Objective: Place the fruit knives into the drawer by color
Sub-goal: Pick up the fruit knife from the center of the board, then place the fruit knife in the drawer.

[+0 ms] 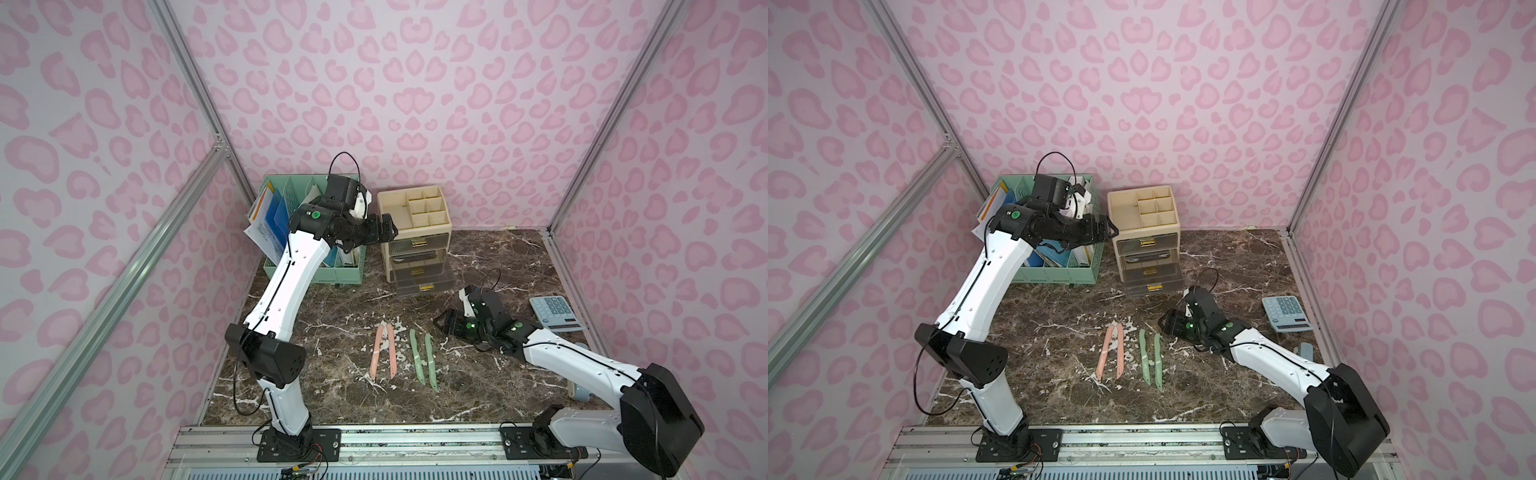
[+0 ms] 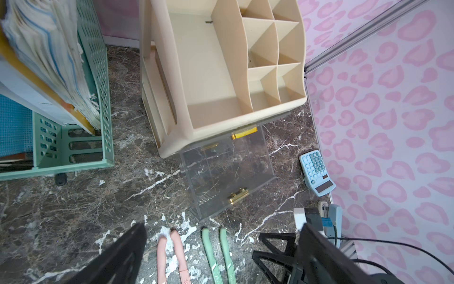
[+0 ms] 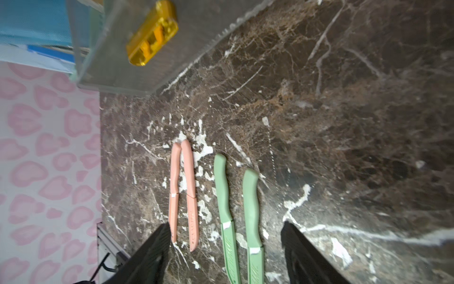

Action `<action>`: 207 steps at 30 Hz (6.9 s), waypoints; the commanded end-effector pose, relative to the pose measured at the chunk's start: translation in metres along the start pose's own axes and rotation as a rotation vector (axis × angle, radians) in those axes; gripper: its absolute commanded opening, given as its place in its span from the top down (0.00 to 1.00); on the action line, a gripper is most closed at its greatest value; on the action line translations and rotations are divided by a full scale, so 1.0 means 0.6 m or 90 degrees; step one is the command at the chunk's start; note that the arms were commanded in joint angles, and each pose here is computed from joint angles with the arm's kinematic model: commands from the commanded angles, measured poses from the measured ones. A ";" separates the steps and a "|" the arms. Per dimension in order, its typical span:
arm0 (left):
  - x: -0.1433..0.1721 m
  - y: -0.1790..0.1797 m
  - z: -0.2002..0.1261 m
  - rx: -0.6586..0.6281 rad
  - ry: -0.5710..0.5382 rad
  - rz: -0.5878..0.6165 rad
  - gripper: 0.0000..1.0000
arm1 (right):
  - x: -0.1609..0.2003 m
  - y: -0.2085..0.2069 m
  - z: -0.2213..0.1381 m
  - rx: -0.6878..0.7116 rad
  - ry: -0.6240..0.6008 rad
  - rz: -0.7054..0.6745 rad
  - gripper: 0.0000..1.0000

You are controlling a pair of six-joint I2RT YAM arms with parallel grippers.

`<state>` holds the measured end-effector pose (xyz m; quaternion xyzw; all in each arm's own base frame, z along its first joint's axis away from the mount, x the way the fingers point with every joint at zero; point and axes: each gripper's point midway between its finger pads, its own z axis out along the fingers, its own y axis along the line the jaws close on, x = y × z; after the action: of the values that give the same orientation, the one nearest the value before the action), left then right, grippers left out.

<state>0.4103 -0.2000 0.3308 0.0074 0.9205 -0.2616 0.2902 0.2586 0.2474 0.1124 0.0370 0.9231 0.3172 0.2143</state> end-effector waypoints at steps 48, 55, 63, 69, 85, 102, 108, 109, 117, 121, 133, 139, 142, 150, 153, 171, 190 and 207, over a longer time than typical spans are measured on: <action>0.255 0.072 -0.001 -0.010 0.107 -0.046 0.02 | 0.090 -0.054 0.148 0.334 0.075 -0.270 0.70; 0.253 0.071 0.007 -0.008 0.112 -0.045 0.02 | 0.077 -0.057 0.143 0.339 0.069 -0.267 0.82; 0.241 0.063 0.012 -0.002 0.110 -0.039 0.02 | 0.054 -0.043 0.122 0.331 0.053 -0.262 0.83; 0.228 0.056 0.015 0.001 0.108 -0.032 0.02 | 0.044 -0.031 0.107 0.318 0.045 -0.253 0.83; 0.206 0.046 0.031 0.006 0.112 -0.025 0.02 | 0.031 -0.023 0.091 0.297 0.039 -0.234 0.87; 0.156 0.021 0.031 0.018 0.086 -0.009 0.02 | -0.029 0.022 0.051 0.234 0.008 -0.160 0.85; 0.132 0.012 0.031 0.022 0.075 -0.002 0.02 | -0.058 0.038 0.030 0.195 -0.014 -0.108 0.85; 0.129 0.011 0.032 0.022 0.075 -0.002 0.02 | -0.065 0.041 0.025 0.190 -0.019 -0.097 0.85; 0.096 0.005 0.035 0.028 0.062 -0.001 0.02 | -0.115 0.078 -0.008 0.135 -0.053 -0.032 0.84; 0.076 0.002 0.037 0.033 0.051 -0.006 0.02 | -0.141 0.097 -0.026 0.092 -0.074 0.021 0.84; 0.021 -0.014 0.054 0.051 0.024 0.006 0.02 | -0.231 0.136 -0.051 0.000 -0.139 0.170 0.82; -0.002 -0.014 0.065 0.060 0.015 0.007 0.02 | -0.278 0.137 -0.044 -0.022 -0.161 0.245 0.82; -0.011 -0.009 0.072 0.062 0.013 0.003 0.02 | -0.293 0.134 -0.032 -0.034 -0.166 0.280 0.82; -0.032 -0.006 0.085 0.077 0.006 -0.002 0.02 | -0.311 0.121 0.006 -0.048 -0.163 0.377 0.82; -0.036 -0.009 0.091 0.083 0.006 -0.002 0.02 | -0.320 0.120 0.014 -0.053 -0.173 0.407 0.82; -0.059 -0.003 0.105 0.097 -0.004 -0.017 0.02 | -0.357 0.098 0.058 -0.005 -0.177 0.448 0.79; -0.066 0.003 0.107 0.100 -0.007 -0.026 0.02 | -0.360 0.073 0.050 0.009 -0.196 0.457 0.80; -0.064 0.005 0.095 0.090 -0.010 -0.020 0.02 | -0.369 0.104 0.040 -0.023 -0.188 0.401 0.66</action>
<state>0.4744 -0.2224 0.3033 0.0089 0.8991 -0.3340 0.2828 0.4662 0.2613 0.2002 0.3850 0.8177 0.3639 0.2250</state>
